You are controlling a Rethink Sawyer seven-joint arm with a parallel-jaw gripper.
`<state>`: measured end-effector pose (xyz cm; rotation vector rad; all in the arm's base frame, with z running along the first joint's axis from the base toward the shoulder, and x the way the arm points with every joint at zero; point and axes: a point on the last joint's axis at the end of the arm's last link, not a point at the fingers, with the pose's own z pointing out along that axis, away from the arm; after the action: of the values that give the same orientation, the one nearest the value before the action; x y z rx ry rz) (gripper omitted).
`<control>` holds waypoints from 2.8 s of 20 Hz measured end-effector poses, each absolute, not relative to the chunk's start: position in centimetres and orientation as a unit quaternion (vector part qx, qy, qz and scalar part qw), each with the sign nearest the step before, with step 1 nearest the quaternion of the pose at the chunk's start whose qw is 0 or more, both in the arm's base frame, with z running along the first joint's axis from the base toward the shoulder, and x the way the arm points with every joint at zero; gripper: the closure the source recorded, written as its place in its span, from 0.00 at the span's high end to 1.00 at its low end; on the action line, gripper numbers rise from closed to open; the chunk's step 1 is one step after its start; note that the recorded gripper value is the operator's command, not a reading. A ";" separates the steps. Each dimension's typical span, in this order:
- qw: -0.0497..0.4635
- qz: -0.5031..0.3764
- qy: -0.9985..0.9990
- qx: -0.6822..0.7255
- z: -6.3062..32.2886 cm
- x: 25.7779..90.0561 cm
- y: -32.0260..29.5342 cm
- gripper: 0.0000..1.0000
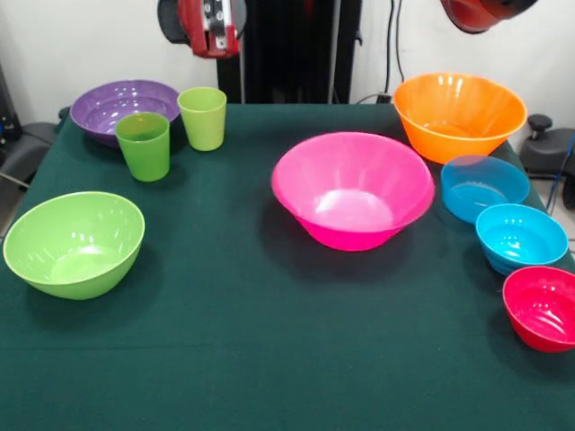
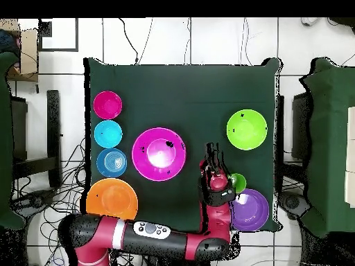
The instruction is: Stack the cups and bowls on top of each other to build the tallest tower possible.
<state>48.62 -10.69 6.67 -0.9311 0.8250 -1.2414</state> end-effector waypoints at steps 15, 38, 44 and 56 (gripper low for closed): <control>0.604 -0.434 0.531 -0.406 3.6 49.2 -9.3 1.00; 0.574 -0.314 0.656 -0.378 2.1 51.8 -7.8 1.00; 0.559 -0.289 0.688 -0.362 1.7 52.1 -7.2 1.00; 0.528 -0.238 0.745 -0.332 1.9 52.0 -5.7 1.00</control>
<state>51.98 -5.68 1.92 -0.7934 1.7794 -0.5684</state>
